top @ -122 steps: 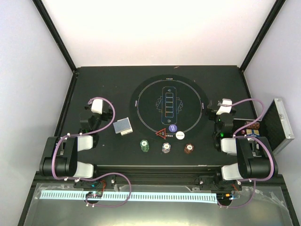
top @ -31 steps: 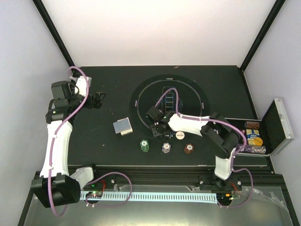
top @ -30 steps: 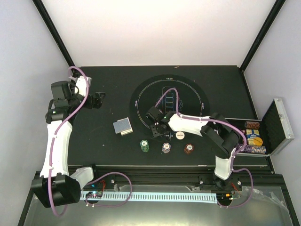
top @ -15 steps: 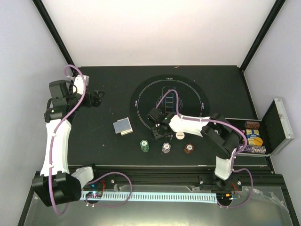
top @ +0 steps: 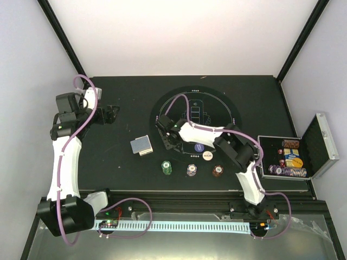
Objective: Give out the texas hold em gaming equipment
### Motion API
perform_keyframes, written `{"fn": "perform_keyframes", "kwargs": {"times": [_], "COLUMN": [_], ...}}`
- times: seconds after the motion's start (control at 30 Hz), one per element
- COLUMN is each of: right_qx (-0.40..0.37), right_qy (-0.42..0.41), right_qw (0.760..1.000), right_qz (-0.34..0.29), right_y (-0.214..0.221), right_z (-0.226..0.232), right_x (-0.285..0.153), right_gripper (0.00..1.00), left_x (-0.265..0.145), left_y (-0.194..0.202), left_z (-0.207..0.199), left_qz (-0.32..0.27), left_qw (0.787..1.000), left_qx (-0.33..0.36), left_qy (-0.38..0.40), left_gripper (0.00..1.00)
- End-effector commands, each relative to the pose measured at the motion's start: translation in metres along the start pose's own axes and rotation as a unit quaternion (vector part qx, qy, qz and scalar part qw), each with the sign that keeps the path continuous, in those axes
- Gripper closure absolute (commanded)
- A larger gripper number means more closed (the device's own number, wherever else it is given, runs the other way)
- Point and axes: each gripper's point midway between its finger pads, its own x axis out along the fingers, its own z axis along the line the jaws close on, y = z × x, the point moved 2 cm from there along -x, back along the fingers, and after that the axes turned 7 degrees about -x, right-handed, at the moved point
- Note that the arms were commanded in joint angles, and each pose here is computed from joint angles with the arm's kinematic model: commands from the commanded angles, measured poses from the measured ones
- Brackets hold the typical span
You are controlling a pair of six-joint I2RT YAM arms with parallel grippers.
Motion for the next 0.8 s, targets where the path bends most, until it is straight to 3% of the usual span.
{"fn": "perform_keyframes", "kwargs": {"times": [0.0,0.27,0.57,0.77], "right_qx": [-0.034,-0.048,-0.045,-0.043], "right_qy": [0.019,0.017,0.020,0.033], "right_qw": [0.999,0.998,0.998,0.997], "right_qz": [-0.013,-0.030,-0.038,-0.058], "right_y": [-0.029,-0.080,-0.101,-0.098], "right_z": [0.005,0.013,0.007,-0.007], "right_x": [0.013,0.032,0.029,-0.015], "right_gripper": [0.66,0.67,0.67,0.38], "left_x": [-0.004,-0.009,-0.012,-0.014], "left_y": [0.004,0.009,0.015,0.013], "left_z": [-0.001,0.001,0.001,-0.002], "left_qz": [0.015,0.035,0.048,0.048], "left_qw": [1.000,0.999,0.999,0.999], "left_qx": [-0.005,-0.002,0.001,0.006], "left_qy": [0.007,-0.003,-0.004,0.000], "left_gripper": [0.01,0.01,0.01,0.01]}}
